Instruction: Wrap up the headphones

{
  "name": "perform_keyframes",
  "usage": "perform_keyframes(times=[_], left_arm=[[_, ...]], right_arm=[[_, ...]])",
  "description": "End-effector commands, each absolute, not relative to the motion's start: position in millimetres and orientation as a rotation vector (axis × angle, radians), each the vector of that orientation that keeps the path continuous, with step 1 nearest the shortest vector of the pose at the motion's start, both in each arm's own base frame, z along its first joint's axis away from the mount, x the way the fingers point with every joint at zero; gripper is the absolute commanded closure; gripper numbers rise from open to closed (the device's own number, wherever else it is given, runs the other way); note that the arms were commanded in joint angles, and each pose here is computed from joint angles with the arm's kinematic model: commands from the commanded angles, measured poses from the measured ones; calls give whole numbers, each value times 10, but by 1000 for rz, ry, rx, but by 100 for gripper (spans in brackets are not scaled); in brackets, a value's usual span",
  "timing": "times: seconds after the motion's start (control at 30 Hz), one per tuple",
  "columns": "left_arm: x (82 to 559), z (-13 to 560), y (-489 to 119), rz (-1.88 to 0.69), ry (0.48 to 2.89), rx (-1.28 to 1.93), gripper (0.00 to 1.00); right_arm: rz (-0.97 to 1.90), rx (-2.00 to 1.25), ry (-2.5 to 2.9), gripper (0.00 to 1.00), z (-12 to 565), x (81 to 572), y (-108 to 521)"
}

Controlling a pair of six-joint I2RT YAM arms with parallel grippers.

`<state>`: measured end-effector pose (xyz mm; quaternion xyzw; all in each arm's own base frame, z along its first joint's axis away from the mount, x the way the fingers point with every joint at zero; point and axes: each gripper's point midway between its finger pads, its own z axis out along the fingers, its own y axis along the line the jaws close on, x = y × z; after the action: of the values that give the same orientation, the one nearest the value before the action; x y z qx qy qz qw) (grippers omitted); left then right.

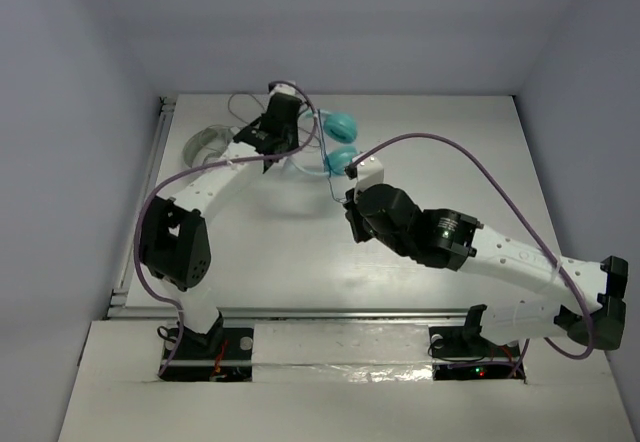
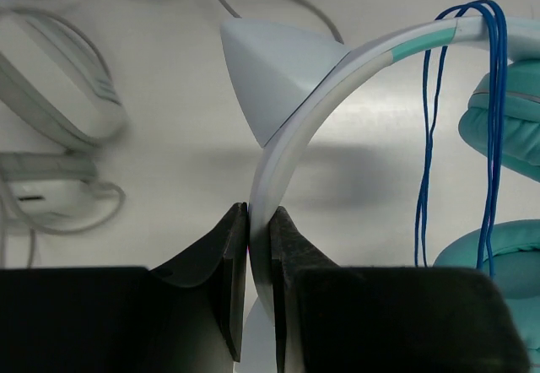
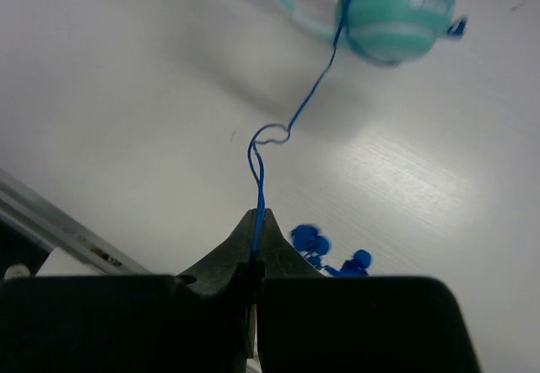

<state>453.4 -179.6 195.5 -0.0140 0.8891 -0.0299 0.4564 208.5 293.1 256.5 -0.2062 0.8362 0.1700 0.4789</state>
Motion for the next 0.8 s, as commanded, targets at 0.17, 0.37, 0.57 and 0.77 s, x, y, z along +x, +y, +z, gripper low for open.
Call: perform_keyframes(times=[0.17,0.37,0.57,0.77], left_arm=[[3843,1904,-2280,-156,2192,164,100],[3478,1715,-2215,-182,2240,242,100],[3157,1522,-2383,-285,2280,363,100],[2902,1489,-2479,-371,2313,565,100]], right_arm=[[118,-462,1877,100,3127,2424,2614],[37,-433,1856,100,3079,2619,2531],[15,-373,1813,100,3155,2812,2461],[-109,-304,1784,100,3088,3042,2267]])
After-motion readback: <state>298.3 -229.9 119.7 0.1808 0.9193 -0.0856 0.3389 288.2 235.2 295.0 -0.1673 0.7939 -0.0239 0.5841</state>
